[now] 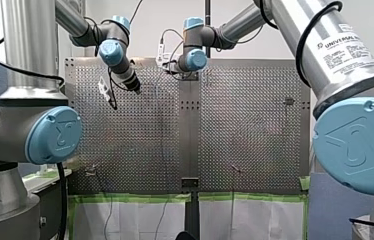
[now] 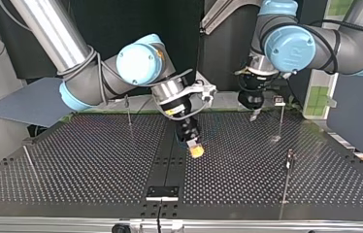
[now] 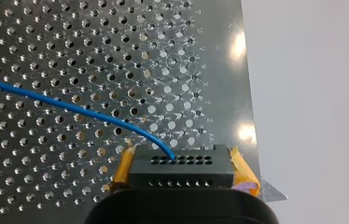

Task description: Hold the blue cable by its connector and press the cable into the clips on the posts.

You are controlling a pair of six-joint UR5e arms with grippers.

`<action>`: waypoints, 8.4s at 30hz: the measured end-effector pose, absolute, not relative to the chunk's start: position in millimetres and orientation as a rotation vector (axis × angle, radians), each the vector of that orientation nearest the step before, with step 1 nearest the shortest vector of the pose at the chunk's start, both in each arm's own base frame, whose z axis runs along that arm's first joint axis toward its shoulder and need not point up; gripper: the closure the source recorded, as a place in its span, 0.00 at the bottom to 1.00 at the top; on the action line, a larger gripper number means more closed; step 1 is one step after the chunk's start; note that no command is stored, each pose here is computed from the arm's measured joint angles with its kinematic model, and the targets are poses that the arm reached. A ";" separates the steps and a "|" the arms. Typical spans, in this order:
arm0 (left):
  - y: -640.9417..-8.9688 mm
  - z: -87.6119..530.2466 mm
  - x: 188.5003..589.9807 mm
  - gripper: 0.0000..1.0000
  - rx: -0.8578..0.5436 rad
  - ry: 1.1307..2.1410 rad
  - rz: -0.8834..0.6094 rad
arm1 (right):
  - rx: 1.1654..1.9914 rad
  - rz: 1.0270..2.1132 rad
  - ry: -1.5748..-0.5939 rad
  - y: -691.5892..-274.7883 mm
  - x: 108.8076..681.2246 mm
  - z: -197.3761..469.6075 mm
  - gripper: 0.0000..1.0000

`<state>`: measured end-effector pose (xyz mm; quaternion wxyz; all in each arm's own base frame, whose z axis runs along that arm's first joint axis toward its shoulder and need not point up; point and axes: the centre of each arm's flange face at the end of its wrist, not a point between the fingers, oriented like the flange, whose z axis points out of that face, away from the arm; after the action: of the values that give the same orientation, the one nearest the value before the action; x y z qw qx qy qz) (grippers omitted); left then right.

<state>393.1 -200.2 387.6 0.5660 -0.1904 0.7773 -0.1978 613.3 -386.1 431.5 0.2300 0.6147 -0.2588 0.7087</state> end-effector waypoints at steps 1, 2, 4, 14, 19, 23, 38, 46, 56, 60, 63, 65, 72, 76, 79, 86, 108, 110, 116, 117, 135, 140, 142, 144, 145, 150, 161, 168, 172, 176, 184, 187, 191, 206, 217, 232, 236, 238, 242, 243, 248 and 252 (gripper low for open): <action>-200.3 386.8 394.3 0.00 -0.452 1.826 -0.475 | 1.692 1.950 -0.712 -385.6 613.6 431.1 1.00; -200.6 385.4 396.0 0.00 -0.458 1.826 -0.489 | 1.694 1.949 -0.712 -385.3 613.6 430.6 1.00; -200.9 383.4 399.1 0.00 -0.466 1.826 -0.510 | 1.696 1.948 -0.711 -384.9 613.7 429.8 1.00; -198.4 354.9 427.3 0.00 -0.533 1.857 -0.614 | 1.694 1.946 -0.711 -385.8 613.1 429.4 1.00; -198.8 340.8 436.1 0.00 -0.562 1.880 -0.664 | 1.692 1.943 -0.712 -387.4 612.1 429.3 1.00; -199.8 339.6 438.9 0.00 -0.581 1.885 -0.715 | 1.690 1.942 -0.713 -388.6 611.5 429.5 1.00; -203.1 374.8 426.4 0.00 -0.589 1.828 -0.913 | 1.686 1.935 -0.710 -391.6 610.1 428.7 1.00; -210.8 376.1 423.6 0.00 -0.546 1.847 -0.984 | 1.683 1.933 -0.709 -392.8 610.1 428.0 1.00; -223.5 376.8 417.1 0.00 -0.482 1.880 -1.068 | 1.686 1.933 -0.707 -392.8 610.5 427.2 1.00; -225.7 376.9 416.1 0.00 -0.475 1.882 -1.073 | 1.686 1.933 -0.707 -392.6 610.7 426.9 1.00; -226.4 377.0 416.1 0.00 -0.473 1.880 -1.077 | 1.687 1.934 -0.706 -391.5 611.5 426.8 1.00; -226.4 377.2 417.1 0.00 -0.475 1.874 -1.080 | 1.689 1.935 -0.705 -390.4 612.2 426.8 1.00; -224.9 378.1 424.7 0.00 -0.493 1.833 -1.108 | 1.689 1.940 -0.702 -388.3 613.9 426.9 1.00; -223.2 379.2 430.0 0.00 -0.503 1.803 -1.125 | 1.691 1.943 -0.701 -387.5 614.6 426.5 1.00; -223.6 378.2 435.5 0.00 -0.507 1.787 -1.136 | 1.692 1.945 -0.700 -386.7 615.1 426.7 1.00; -227.2 365.2 454.6 0.00 -0.527 1.779 -1.117 | 1.693 1.949 -0.699 -385.8 616.0 426.4 1.00; -223.6 365.2 474.9 0.00 -0.543 1.694 -1.145 | 1.700 1.955 -0.693 -381.2 619.0 426.0 1.00; -224.0 365.4 474.9 0.00 -0.541 1.693 -1.146 | 1.700 1.955 -0.693 -380.9 619.2 426.0 1.00; -224.5 366.7 475.3 0.00 -0.539 1.691 -1.149 | 1.702 1.957 -0.691 -379.3 620.1 426.1 1.00; -224.3 366.7 475.4 0.00 -0.539 1.691 -1.148 | 1.702 1.957 -0.691 -379.0 620.3 426.1 1.00; -228.5 368.6 474.6 0.93 -0.436 1.692 -1.099 | 1.710 1.959 -0.687 -375.4 623.0 424.6 1.00; -233.7 369.5 472.9 0.99 -0.368 1.697 -1.097 | 1.711 1.958 -0.687 -375.5 623.2 423.9 1.00; -234.3 369.6 472.6 0.99 -0.354 1.698 -1.091 | 1.711 1.958 -0.686 -375.5 623.2 423.9 1.00; -233.3 369.6 473.1 0.99 -0.342 1.697 -1.078 | 1.711 1.957 -0.686 -375.4 623.2 423.7 1.00; -232.9 369.5 473.2 0.99 -0.338 1.697 -1.072 | 1.712 1.956 -0.686 -375.5 623.3 423.4 1.00; -229.5 368.3 473.0 0.99 -0.323 1.708 -1.023 | 1.714 1.955 -0.685 -375.6 623.7 422.2 1.00; -206.1 380.6 463.9 0.99 -0.350 1.722 -0.851 | 1.728 1.941 -0.691 -377.8 624.6 413.0 1.00; -189.0 400.5 452.2 0.99 -0.362 1.705 -0.751 | 1.770 1.907 -0.712 -380.7 625.5 386.8 1.00; -181.2 403.5 445.4 0.99 -0.372 1.713 -0.693 | 1.772 1.901 -0.717 -383.0 624.6 383.6 1.00; -175.1 401.5 437.3 0.99 -0.375 1.720 -0.628 | 1.772 1.901 -0.720 -384.6 623.7 382.7 1.00; -165.4 409.6 425.2 0.99 -0.364 1.691 -0.524 | 1.767 1.902 -0.718 -386.4 623.4 382.7 1.00; -162.5 411.0 424.2 0.99 -0.362 1.686 -0.482 | 1.769 1.910 -0.709 -385.5 624.6 383.0 1.00; -157.4 412.7 423.2 0.99 -0.377 1.677 -0.433 | 1.782 1.934 -0.677 -380.3 629.2 386.1 1.00; -136.4 440.8 405.3 0.99 -0.419 1.620 -0.364 | 1.785 1.996 -0.606 -371.5 632.1 412.3 1.00; -120.3 447.9 405.6 0.99 -0.454 1.592 -0.341 | 1.770 2.003 -0.607 -373.7 628.8 418.6 1.00; -98.9 464.9 423.9 0.99 -0.488 1.507 -0.361 | 1.737 2.070 -0.600 -368.3 637.7 443.0 1.00; -95.8 463.0 432.2 0.99 -0.484 1.500 -0.385 | 1.731 2.078 -0.608 -370.1 637.2 445.0 1.00; -94.6 461.3 436.6 0.99 -0.485 1.495 -0.400 | 1.730 2.079 -0.613 -372.0 637.1 444.2 1.00; -90.2 456.4 446.8 0.99 -0.491 1.490 -0.414 | 1.738 2.075 -0.621 -376.4 638.4 437.6 1.00; -89.3 455.3 448.5 0.99 -0.493 1.491 -0.414 | 1.741 2.073 -0.623 -377.4 638.9 435.4 1.00; -83.1 457.1 454.4 0.99 -0.500 1.480 -0.409 | 1.748 2.073 -0.621 -380.2 640.6 431.1 1.00; -78.5 459.7 456.3 0.99 -0.507 1.470 -0.405 | 1.751 2.083 -0.609 -378.6 643.0 433.0 1.00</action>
<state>456.3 -78.5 459.7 0.6942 -0.2269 0.6585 -0.1815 643.0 -378.6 433.0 0.1756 0.6182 -0.2150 0.7354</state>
